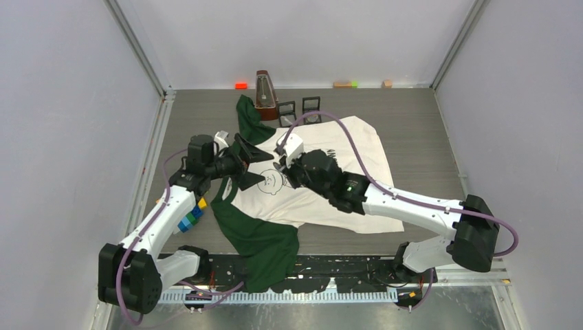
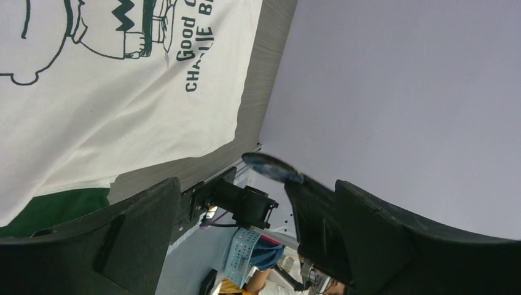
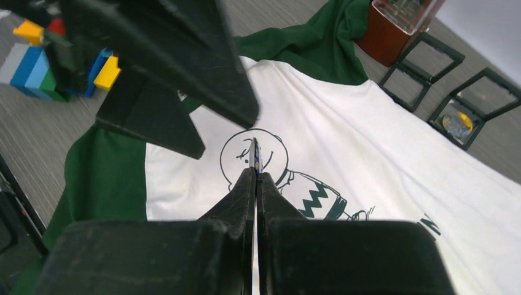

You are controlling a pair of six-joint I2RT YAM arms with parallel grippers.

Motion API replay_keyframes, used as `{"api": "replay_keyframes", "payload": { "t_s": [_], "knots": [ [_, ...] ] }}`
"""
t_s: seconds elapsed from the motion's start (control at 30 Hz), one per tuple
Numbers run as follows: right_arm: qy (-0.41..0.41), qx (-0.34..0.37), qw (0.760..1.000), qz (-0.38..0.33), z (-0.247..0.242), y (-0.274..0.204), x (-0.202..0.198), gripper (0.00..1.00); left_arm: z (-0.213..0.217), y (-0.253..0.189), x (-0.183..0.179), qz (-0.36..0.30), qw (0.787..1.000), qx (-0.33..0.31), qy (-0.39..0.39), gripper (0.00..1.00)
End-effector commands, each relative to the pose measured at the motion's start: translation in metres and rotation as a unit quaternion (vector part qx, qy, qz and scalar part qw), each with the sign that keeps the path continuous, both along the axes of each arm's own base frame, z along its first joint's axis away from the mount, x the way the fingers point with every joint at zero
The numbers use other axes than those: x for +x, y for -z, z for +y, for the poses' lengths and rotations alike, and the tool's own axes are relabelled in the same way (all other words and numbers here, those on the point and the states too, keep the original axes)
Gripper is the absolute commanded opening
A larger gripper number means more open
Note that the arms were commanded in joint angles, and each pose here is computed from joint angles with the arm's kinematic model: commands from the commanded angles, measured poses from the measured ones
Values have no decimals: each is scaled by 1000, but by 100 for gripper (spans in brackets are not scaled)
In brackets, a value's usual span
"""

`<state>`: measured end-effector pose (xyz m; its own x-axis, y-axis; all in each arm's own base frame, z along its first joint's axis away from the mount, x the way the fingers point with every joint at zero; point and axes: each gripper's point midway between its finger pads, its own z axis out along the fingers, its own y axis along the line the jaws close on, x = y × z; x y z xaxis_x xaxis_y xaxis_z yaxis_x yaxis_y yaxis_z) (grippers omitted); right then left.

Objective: Pin the brooch onto the clothing

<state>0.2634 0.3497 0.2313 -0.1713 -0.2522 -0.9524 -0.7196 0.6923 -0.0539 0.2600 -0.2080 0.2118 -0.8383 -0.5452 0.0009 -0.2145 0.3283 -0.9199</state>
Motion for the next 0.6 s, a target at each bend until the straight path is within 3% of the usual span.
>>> {"api": "replay_keyframes", "payload": {
  "t_s": [0.0, 0.17, 0.23, 0.33, 0.57],
  "knots": [
    [1, -30, 995, -100, 0, -32, -7, 1, -3, -6, 1, 2, 1000, -14, -7, 100],
    [-21, -51, 991, -123, 9, -34, -20, 1, -7, 4, 0, 23, 1000, -16, 4, 96],
    [-25, -63, 989, -132, 12, -33, -23, 1, -8, 3, -1, 20, 1000, -15, 9, 87],
    [-31, -80, 986, -140, 16, -29, -25, 1, -10, 1, -2, 14, 1000, -16, 16, 65],
    [-43, -110, 982, -150, 25, -21, -28, 1, -12, 2, -6, 14, 999, -16, 26, 48]
  ]
}}
